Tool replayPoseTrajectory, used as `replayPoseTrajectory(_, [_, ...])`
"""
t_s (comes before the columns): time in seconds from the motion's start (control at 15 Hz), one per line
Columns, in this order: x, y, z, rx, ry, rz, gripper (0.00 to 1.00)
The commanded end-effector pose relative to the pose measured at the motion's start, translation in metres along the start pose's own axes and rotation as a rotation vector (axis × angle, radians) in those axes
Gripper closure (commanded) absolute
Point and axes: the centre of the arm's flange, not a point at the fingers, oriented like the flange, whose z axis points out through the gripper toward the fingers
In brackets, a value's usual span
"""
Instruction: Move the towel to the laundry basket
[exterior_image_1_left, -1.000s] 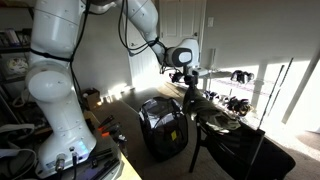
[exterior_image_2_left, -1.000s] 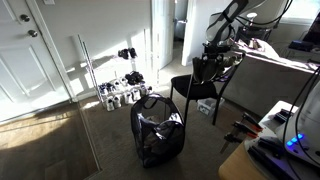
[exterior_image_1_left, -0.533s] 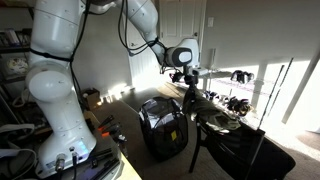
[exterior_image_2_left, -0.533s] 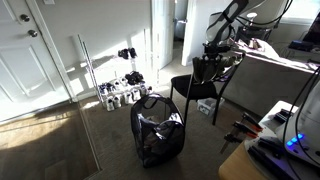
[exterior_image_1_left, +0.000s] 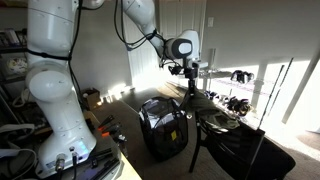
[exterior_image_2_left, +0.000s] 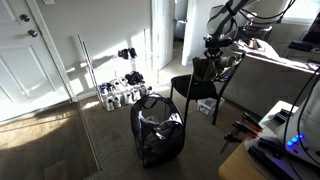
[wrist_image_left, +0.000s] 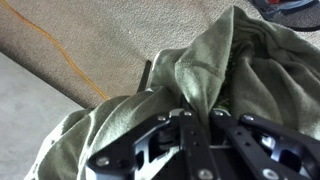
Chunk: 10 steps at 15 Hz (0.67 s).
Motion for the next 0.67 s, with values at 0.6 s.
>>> replayPoseTrajectory(0.6, [-0.019,-0.049,-0.159,0.166,-0.031,-0.081,0.95])
